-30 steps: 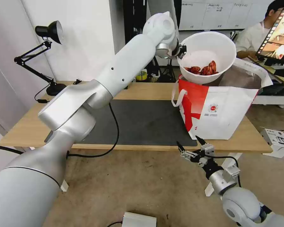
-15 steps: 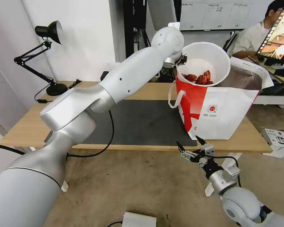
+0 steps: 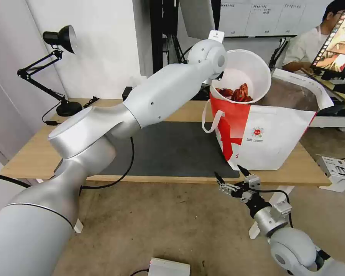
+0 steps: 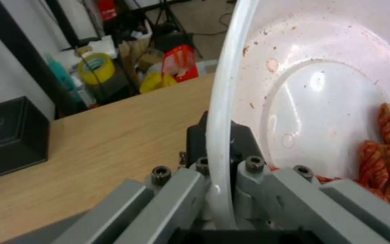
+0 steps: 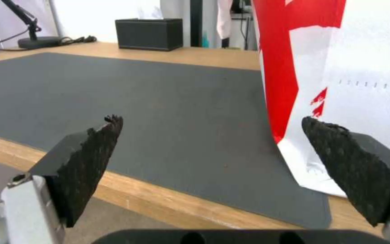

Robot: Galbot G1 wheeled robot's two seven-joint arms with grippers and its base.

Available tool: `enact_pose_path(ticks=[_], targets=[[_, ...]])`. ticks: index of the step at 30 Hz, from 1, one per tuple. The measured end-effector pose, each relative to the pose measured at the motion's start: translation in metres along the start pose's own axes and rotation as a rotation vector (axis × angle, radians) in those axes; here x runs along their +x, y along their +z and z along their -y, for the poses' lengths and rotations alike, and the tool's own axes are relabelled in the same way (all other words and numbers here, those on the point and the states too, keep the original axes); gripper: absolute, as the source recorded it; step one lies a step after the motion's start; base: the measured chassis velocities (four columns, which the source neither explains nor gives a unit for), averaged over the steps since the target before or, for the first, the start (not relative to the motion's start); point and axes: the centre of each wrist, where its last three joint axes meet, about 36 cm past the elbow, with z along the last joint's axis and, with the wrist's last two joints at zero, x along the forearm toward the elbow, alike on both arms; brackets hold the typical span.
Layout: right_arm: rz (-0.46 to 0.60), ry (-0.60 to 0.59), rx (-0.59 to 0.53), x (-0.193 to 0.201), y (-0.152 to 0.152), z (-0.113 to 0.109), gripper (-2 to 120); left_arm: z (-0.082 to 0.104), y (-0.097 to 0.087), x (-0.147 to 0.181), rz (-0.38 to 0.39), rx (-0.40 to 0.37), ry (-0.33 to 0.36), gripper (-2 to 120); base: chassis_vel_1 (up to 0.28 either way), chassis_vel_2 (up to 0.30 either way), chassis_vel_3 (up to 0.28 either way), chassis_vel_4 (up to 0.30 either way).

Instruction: Pick up the trash from the table and place it into the takeout bag.

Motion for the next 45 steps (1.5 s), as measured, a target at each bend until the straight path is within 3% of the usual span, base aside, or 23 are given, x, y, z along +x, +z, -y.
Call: enact_pose_path(ticks=[9, 19, 26, 45], targets=[[0.0, 0.0, 0.0, 0.0, 0.0, 0.0, 100, 0.013, 0.011, 0.014, 0.031, -0.11, 0.068, 0, 0.0, 0.0, 0.0, 0.0], [0.0, 0.0, 0.0, 0.0, 0.0, 0.0, 100, -0.002, 0.02, 0.016, 0.023, -0.166, 0.183, 0, 0.0, 0.0, 0.0, 0.0], [0.0, 0.0, 0.0, 0.0, 0.0, 0.0, 100, -0.006, 0.014, 0.02, 0.035, -0.21, 0.265, 0, 0.0, 0.0, 0.0, 0.0], [0.0, 0.0, 0.0, 0.0, 0.0, 0.0, 100, -0.022, 0.025, 0.011, 0.008, -0.352, 0.405, 3, 0.0, 0.0, 0.0, 0.0]])
